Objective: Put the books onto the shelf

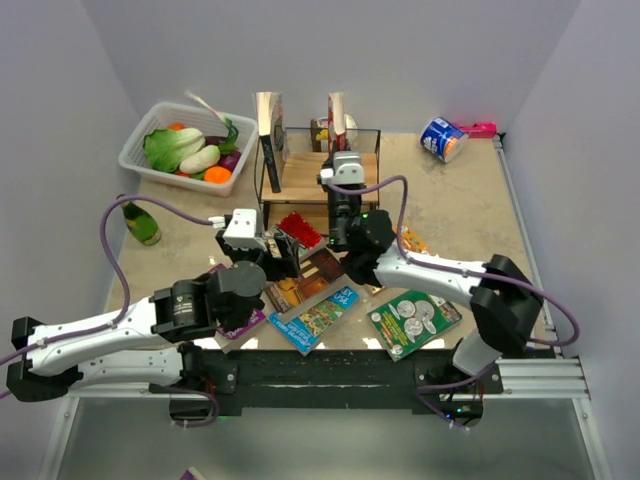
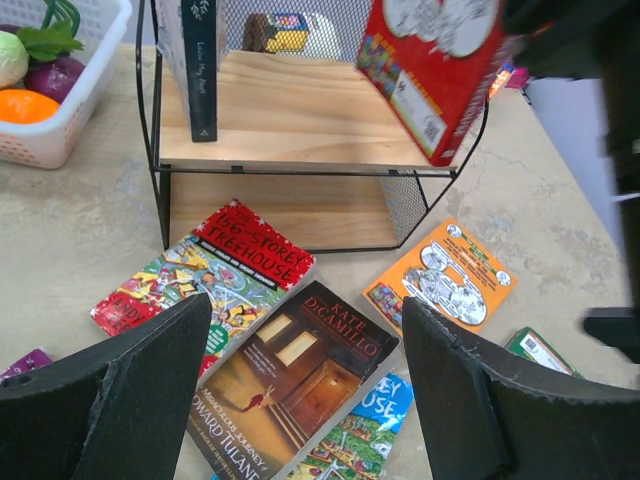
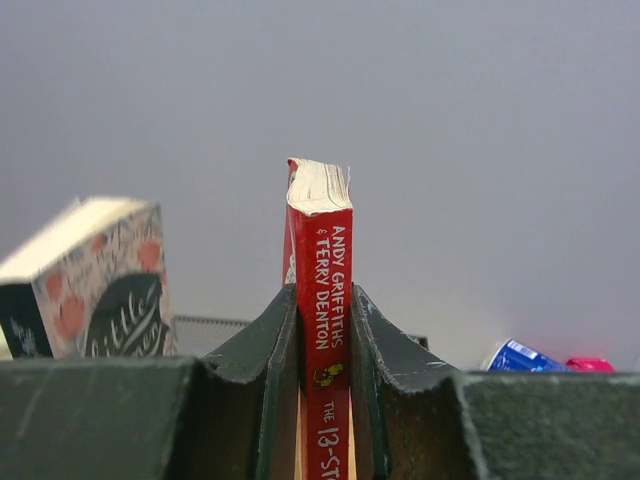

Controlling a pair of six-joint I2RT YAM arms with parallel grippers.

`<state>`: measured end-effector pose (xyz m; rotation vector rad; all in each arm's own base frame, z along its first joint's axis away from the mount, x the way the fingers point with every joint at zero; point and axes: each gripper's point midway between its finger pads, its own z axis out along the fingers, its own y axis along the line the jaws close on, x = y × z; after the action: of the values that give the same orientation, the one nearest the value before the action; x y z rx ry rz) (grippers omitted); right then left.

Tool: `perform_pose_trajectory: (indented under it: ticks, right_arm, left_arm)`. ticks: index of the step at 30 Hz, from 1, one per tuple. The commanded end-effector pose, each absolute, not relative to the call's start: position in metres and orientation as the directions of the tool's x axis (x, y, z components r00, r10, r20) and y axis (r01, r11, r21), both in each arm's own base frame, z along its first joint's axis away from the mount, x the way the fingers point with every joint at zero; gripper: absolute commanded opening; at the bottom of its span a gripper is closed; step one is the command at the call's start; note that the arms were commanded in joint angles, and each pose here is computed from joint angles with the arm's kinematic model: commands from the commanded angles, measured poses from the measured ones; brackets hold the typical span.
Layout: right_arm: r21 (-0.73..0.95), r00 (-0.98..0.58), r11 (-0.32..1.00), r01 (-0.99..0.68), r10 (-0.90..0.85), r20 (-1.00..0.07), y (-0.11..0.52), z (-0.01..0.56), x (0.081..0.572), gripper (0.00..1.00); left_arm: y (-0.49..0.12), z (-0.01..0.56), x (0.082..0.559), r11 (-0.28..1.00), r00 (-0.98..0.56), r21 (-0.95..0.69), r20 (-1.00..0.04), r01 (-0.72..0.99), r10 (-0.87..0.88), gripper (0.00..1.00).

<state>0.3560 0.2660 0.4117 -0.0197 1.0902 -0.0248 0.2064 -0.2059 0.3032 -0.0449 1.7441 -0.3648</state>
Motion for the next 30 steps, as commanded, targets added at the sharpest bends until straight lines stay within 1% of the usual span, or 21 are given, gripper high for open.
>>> perform_pose_trajectory:
  ticks: [1, 7, 20, 26, 30]
  right_arm:
    - [0.181, 0.599, 0.984, -0.005, 0.147, -0.787, 0.251, 0.447, 0.344, 0.0]
    - [0.154, 0.588, 0.988, 0.011, 0.119, -0.8, 0.267, 0.425, 0.357, 0.0]
    - [0.283, 0.637, 0.958, 0.043, 0.192, -0.747, 0.256, 0.422, 0.367, 0.0]
    - [0.331, 0.658, 0.943, 0.028, 0.232, -0.716, 0.258, 0.429, 0.378, 0.0]
    - [0.337, 0.655, 0.941, 0.028, 0.237, -0.718, 0.261, 0.422, 0.388, 0.0]
  left_arm:
    - [-0.208, 0.301, 0.206, 0.933, -0.217, -0.321, -0.934, 0.162, -0.283, 0.81]
    - [-0.193, 0.289, 0.201, 0.925, -0.23, -0.351, -0.921, 0.145, -0.313, 0.81]
    - [-0.181, 0.269, 0.193, 0.919, -0.272, -0.366, -0.908, 0.144, -0.319, 0.8]
    - [-0.177, 0.271, 0.195, 0.918, -0.25, -0.375, -0.908, 0.131, -0.335, 0.8]
    - [-0.177, 0.27, 0.197, 0.923, -0.236, -0.363, -0.915, 0.131, -0.326, 0.81]
